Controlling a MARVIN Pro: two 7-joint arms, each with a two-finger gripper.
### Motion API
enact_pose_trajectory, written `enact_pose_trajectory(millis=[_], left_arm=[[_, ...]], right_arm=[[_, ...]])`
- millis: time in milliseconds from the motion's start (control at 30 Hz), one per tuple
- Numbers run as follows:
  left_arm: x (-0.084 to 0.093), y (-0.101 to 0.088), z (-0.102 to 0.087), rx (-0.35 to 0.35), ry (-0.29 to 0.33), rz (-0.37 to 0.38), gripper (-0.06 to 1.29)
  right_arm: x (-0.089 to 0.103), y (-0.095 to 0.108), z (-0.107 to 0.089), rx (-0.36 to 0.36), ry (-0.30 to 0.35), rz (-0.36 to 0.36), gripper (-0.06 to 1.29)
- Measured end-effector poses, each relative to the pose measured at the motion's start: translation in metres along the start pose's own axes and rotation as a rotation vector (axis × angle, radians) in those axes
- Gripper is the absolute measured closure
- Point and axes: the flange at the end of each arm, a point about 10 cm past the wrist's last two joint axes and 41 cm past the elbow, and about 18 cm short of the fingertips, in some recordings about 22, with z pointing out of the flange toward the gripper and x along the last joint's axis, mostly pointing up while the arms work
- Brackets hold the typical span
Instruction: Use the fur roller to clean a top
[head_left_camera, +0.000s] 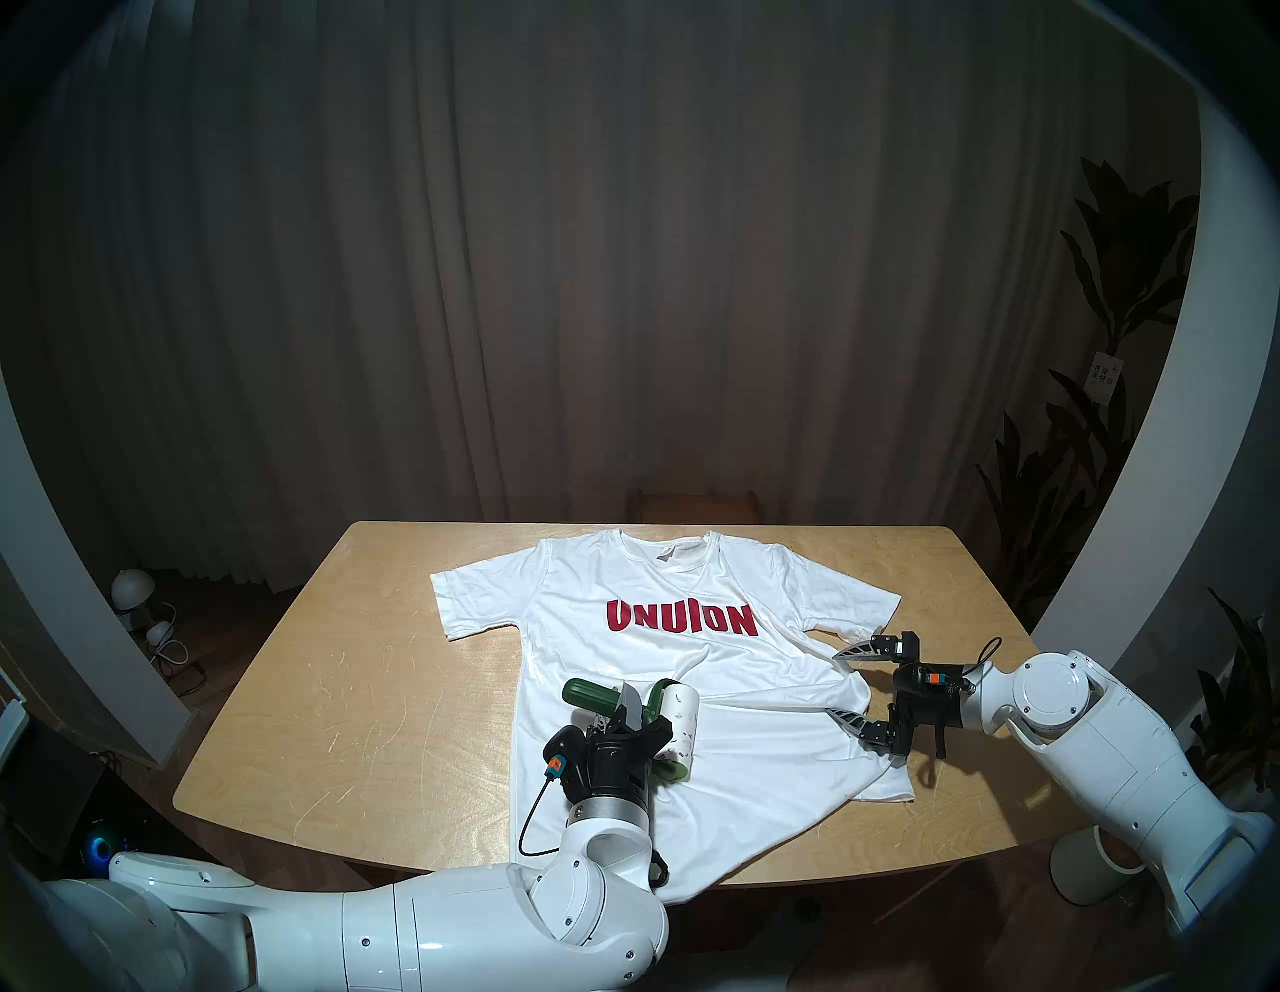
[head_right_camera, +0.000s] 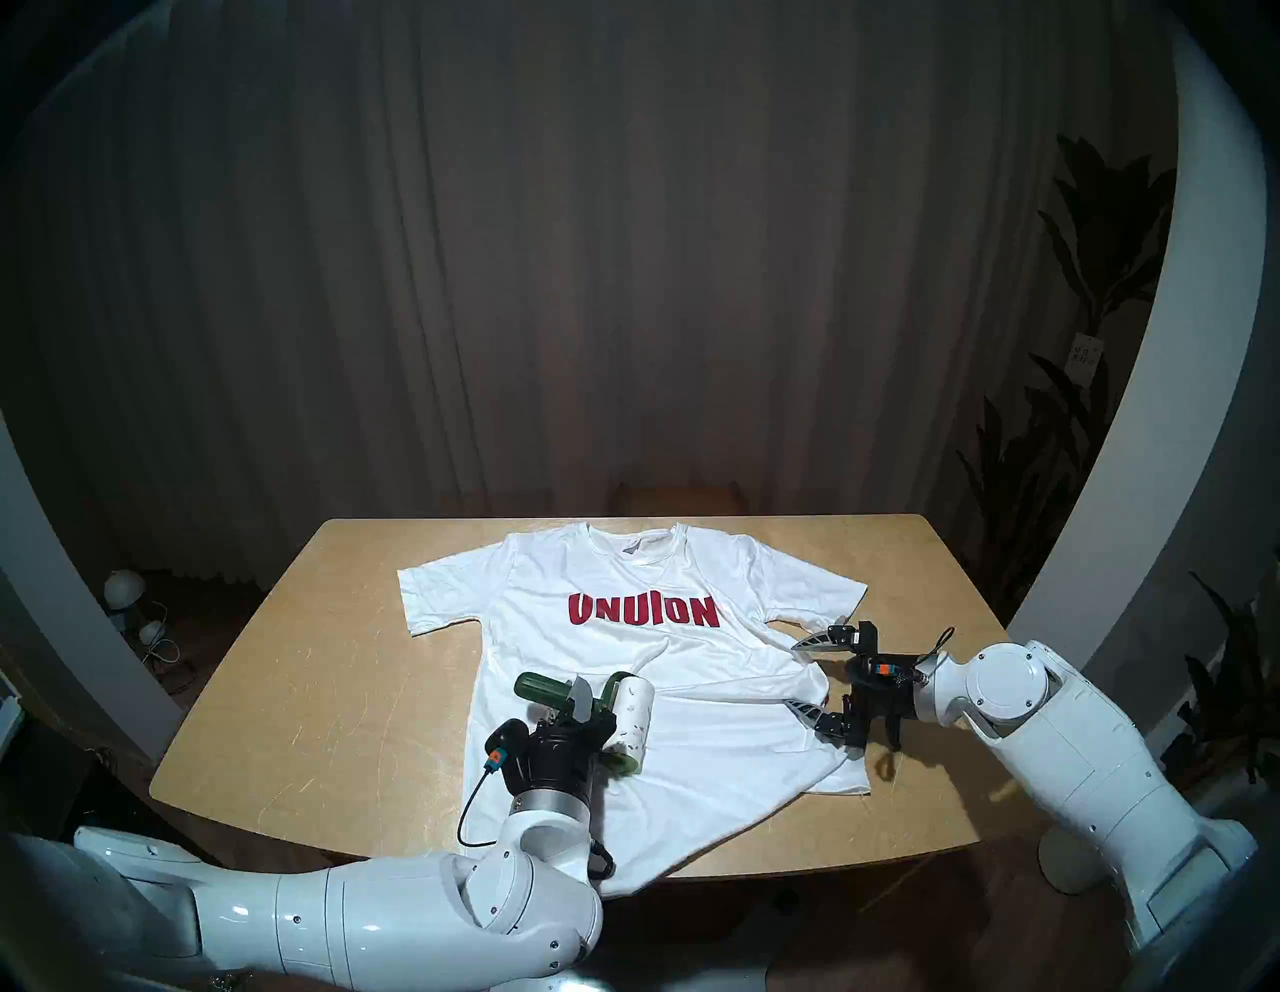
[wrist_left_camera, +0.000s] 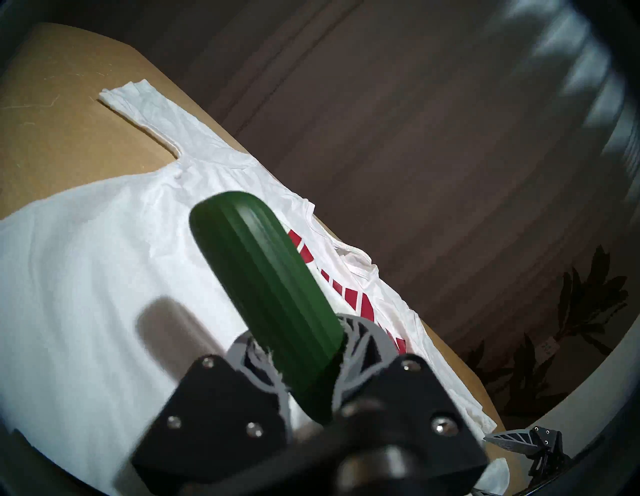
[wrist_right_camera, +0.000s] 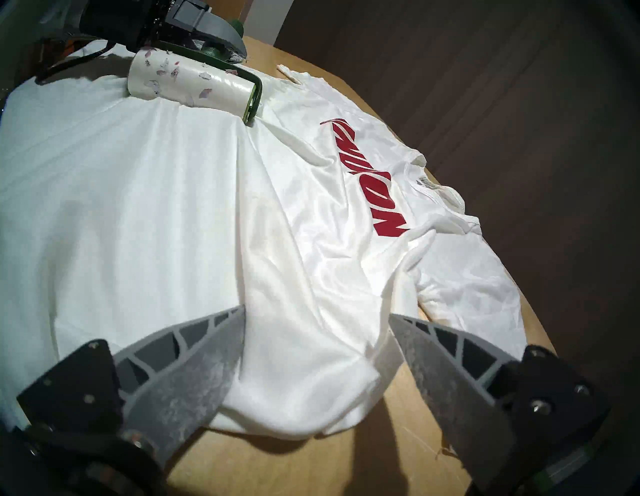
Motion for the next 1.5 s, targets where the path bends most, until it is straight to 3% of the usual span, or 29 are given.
enact_pose_trajectory(millis=[600, 1500], left_arm=[[0.039, -0.041, 0.017, 0.065, 0.115, 0.053, 1.1], [0.084, -0.09, 0.024, 0.141, 0.227, 0.125, 1.1]], right_arm=[[-0.001, 0.005, 0.006, -0.011, 0.009, 0.013, 0.12], [0.0, 0.011, 0.014, -0.012, 0.017, 0.019, 0.13]])
